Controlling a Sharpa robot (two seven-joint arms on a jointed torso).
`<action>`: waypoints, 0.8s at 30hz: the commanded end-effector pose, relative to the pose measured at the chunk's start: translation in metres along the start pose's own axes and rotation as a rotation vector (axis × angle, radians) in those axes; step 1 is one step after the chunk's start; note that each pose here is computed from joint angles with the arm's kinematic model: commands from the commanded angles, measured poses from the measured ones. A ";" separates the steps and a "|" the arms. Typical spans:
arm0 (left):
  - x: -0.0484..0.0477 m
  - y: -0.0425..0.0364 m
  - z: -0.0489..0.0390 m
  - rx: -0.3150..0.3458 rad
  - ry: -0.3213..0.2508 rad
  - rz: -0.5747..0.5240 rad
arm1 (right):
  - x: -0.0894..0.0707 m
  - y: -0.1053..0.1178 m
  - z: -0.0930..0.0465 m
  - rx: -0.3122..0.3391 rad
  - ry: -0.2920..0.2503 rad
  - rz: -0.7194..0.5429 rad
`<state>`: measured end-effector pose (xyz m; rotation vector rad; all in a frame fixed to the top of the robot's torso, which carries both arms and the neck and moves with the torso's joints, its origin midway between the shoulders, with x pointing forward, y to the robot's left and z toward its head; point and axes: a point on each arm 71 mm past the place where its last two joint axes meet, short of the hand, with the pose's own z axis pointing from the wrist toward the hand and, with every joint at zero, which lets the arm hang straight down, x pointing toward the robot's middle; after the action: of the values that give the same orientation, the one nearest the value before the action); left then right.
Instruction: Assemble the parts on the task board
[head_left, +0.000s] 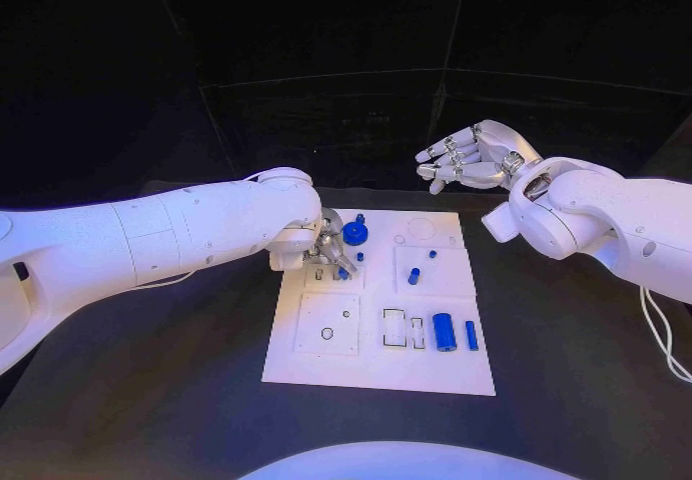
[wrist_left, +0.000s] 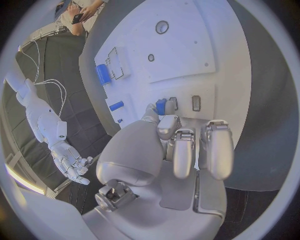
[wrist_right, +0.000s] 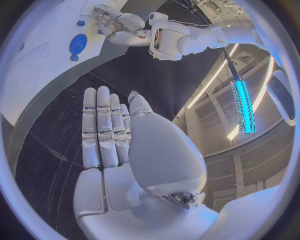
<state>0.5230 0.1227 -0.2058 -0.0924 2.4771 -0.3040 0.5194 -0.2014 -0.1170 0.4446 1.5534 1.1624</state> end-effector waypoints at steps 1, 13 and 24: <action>0.0004 -0.0002 0.0007 0.032 -0.010 -0.029 | -0.001 0.002 0.001 -0.008 -0.005 -0.004; -0.0006 0.0101 -0.0028 0.051 -0.022 -0.078 | -0.002 0.000 0.001 -0.003 -0.003 -0.005; -0.0030 0.0251 -0.0127 0.054 -0.120 -0.160 | -0.004 -0.002 0.002 0.002 -0.001 -0.007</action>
<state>0.5160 0.1515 -0.2040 -0.2321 2.4028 -0.3873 0.5231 -0.2049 -0.1180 0.4506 1.5530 1.1486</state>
